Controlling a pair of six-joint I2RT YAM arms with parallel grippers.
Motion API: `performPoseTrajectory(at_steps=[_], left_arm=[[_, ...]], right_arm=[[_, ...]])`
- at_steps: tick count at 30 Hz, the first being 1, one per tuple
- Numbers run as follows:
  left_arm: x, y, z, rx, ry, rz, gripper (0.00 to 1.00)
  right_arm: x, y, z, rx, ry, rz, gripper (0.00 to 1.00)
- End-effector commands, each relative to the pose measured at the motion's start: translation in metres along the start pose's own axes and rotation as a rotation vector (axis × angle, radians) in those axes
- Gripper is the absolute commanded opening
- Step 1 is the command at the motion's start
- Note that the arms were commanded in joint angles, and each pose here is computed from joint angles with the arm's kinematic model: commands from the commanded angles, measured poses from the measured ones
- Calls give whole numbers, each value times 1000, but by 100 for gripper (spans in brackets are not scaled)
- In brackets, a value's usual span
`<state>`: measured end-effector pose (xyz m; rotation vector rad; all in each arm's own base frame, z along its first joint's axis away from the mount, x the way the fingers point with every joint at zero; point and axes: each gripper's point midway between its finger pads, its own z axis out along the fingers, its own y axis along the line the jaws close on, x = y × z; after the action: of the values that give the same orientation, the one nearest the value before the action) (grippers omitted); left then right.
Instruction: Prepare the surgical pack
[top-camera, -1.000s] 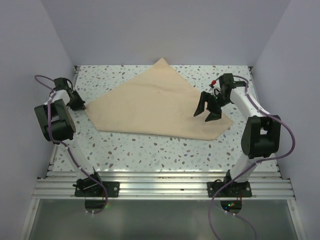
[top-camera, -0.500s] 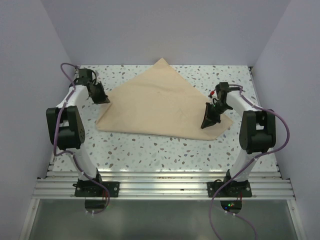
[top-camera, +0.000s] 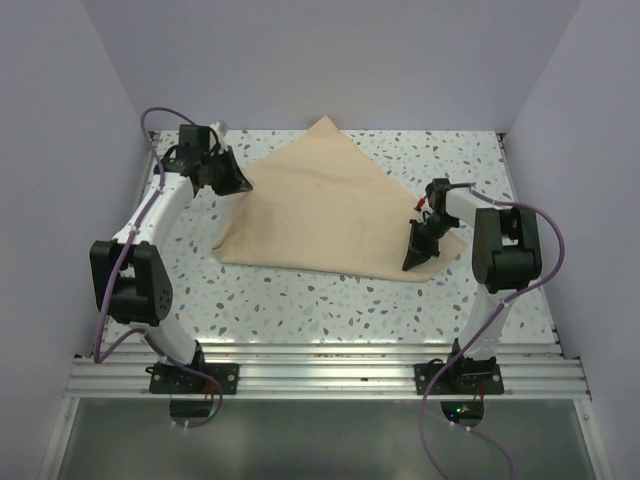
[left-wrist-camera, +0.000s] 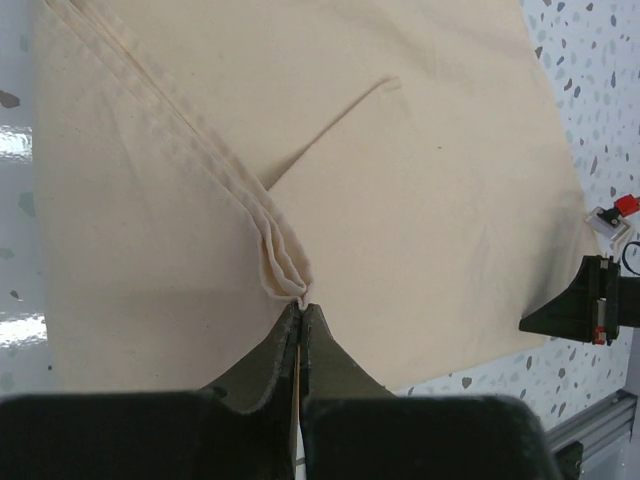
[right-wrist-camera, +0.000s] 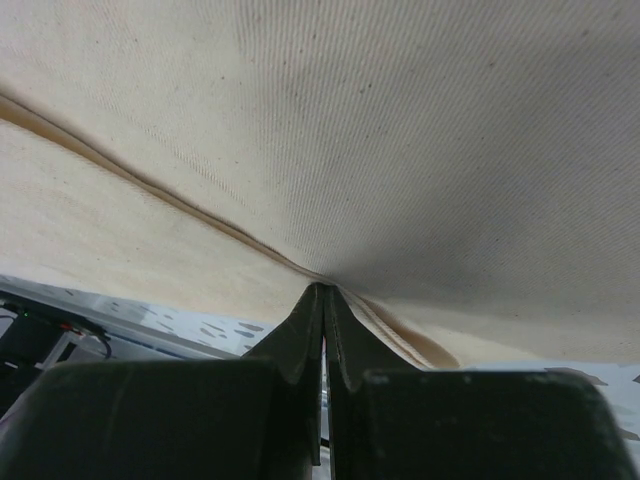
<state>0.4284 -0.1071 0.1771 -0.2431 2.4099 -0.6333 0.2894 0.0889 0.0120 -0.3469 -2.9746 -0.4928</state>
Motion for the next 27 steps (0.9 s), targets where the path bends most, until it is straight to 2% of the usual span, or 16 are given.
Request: performPoseTrajectory(at_steps=[1,7,14,27], left_arm=[[-2,-35,-11,95,-2,-7,0],[3,-92,-11,207,25,23,0],[48,-172,17,332,137,90,0],[112,-212,79,356,297,150,0]], right_arm=[[-5,-24,24,92,7,-5,0],[-10,-27,26,114,1,5,0],[-7,-30,32,119,23,6,0],[-3,-30,36,106,40,8,0]])
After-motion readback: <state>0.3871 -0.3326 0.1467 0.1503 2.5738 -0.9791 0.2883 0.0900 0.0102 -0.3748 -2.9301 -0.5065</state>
